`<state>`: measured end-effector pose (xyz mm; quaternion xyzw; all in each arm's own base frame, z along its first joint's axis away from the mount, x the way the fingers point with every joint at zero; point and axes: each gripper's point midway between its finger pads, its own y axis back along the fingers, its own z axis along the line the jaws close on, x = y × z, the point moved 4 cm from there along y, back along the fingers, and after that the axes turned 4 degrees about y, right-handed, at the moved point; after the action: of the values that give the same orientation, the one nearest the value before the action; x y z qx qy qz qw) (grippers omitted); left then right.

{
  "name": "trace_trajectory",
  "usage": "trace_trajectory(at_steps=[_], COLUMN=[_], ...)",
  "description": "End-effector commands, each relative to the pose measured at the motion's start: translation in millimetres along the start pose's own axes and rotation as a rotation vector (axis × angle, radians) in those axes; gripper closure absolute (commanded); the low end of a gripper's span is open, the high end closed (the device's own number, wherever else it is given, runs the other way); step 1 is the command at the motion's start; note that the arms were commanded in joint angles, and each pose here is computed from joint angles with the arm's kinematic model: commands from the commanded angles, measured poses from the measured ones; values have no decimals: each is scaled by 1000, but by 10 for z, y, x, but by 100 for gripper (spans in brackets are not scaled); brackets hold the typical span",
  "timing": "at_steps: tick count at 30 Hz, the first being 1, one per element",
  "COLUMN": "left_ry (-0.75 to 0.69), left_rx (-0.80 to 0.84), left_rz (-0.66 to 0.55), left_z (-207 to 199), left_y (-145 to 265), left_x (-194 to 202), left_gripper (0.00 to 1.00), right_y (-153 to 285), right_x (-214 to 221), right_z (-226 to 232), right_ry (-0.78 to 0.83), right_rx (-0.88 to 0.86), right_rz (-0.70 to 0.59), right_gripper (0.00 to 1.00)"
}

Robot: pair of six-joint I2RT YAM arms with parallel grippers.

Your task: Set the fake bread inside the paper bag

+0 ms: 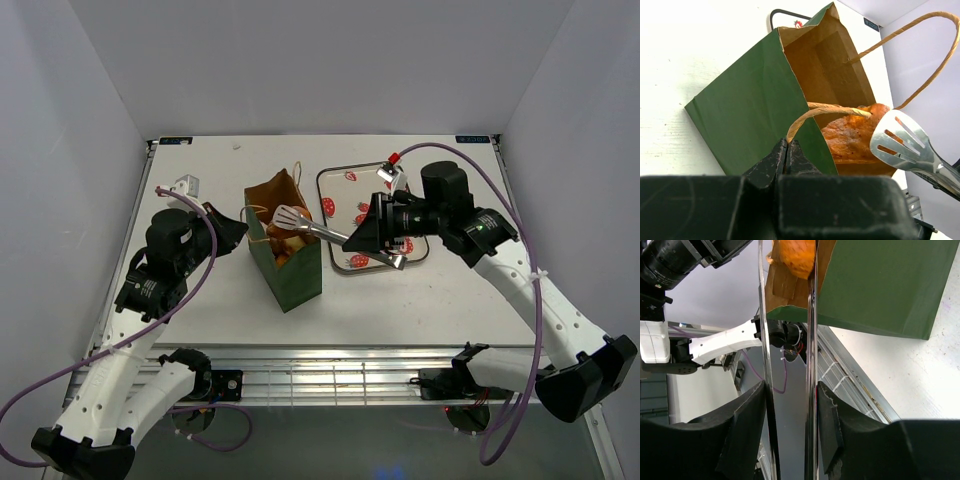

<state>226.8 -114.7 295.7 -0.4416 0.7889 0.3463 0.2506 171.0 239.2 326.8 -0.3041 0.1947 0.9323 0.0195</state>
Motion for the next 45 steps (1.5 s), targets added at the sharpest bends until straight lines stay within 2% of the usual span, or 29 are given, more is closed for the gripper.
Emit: trace_trajectory(at_steps=[1,12,23,27,35,41,45], left_ry=[1,0,-2,-2,0,-2,0], left_rx=[22,17,22,20,19,13,9], left_rz=[-37,-43,-47,-49,-42,-40,-34], left_z=[-88,-86,-107,-102,-97,-79,-65], left_y=[86,100,115,116,98,92,82], left_x=[-111,-124,-145,-144,-133,-120,-101], left_gripper=[100,100,100,100,100,100,100], right_y=[19,-52,-160,-157,-118,80,358], right_x=[-133,-263,-455,-513,-547,-699,-936], right_z=[162,132,253,229,262,537,898], right_ry=[68,73,167,211,229,282,371], right_rx=[-33,13,93,200,212,182,147], right_rz=[-27,-43,-24,-40,-58,-138,-255], right_gripper=[51,51,50,51,51,52,52])
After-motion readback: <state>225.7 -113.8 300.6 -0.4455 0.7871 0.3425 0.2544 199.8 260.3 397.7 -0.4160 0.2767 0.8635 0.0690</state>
